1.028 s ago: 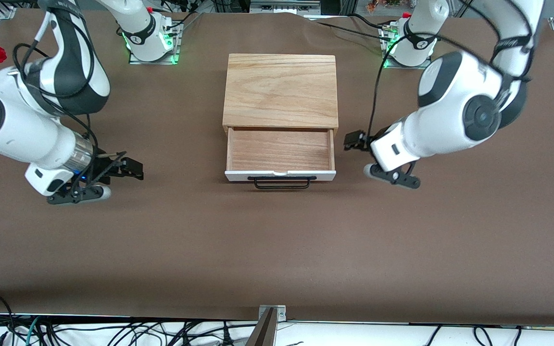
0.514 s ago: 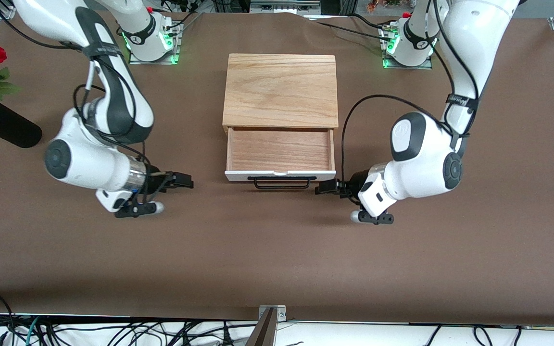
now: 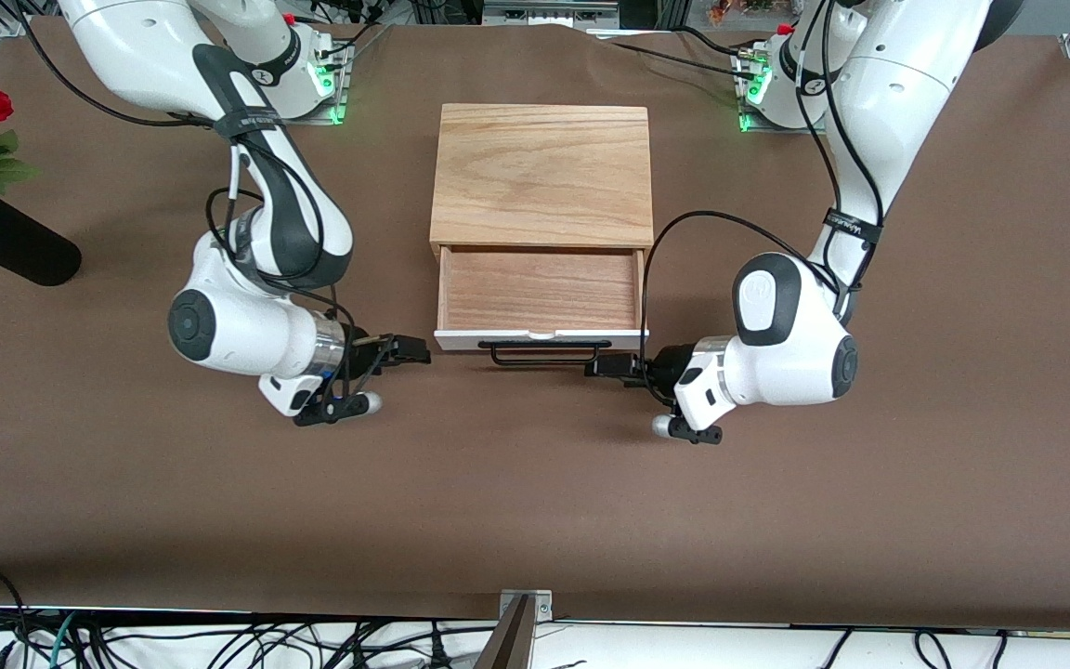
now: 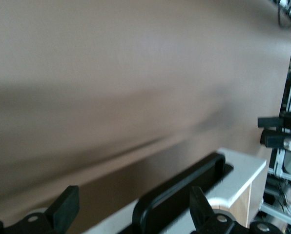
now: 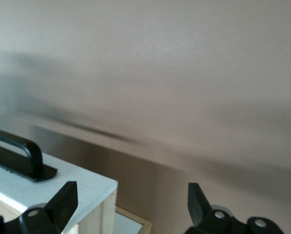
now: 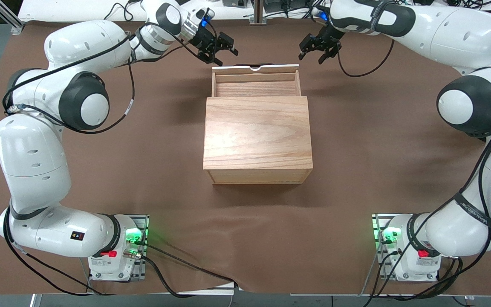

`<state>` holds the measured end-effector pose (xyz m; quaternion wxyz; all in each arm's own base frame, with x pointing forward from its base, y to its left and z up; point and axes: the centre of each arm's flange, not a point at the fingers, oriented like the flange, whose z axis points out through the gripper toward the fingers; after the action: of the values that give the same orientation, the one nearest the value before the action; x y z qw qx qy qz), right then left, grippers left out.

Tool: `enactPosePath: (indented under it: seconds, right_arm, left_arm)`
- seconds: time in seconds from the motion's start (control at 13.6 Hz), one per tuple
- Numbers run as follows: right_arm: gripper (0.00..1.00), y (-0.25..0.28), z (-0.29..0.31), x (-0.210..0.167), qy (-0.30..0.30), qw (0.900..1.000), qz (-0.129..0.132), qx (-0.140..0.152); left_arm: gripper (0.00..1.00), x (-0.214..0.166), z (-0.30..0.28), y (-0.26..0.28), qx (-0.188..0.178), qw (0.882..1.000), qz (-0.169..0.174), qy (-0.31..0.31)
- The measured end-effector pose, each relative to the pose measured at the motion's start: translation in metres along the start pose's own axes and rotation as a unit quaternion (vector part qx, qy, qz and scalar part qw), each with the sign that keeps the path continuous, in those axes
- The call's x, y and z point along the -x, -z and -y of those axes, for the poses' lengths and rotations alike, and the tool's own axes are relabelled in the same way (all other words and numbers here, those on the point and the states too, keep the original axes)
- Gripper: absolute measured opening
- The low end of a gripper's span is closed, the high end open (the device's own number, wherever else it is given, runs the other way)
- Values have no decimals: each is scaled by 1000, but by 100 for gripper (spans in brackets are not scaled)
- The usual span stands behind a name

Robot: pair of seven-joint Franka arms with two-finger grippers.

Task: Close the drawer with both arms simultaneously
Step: 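Bring both grippers against the white drawer front beside the handle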

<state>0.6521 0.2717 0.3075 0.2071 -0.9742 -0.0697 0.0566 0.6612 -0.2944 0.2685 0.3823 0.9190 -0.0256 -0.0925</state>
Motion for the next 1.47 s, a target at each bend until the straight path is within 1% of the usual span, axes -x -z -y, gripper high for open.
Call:
enactPosePath:
  seconds: [0.15,0.22,0.81,1.1,1.47]
  right_arm:
    - [100,-8,4,1,2,1000,6,-3]
    - [100,-10,5,2,3,1000,7,-4]
    - [100,-28,23,7,14,1000,17,-8]
    - [100,-40,36,11,8,999,26,-23]
    - [100,-56,51,17,-4,999,39,-24]
  left_arm:
    - [100,8,0,-6,5,999,39,1]
    - [100,11,0,-7,8,999,53,2]
    - [100,13,0,-8,9,998,58,-1]
    - [100,14,-1,-10,10,998,64,-1]
    - [100,17,0,-13,11,997,74,0]
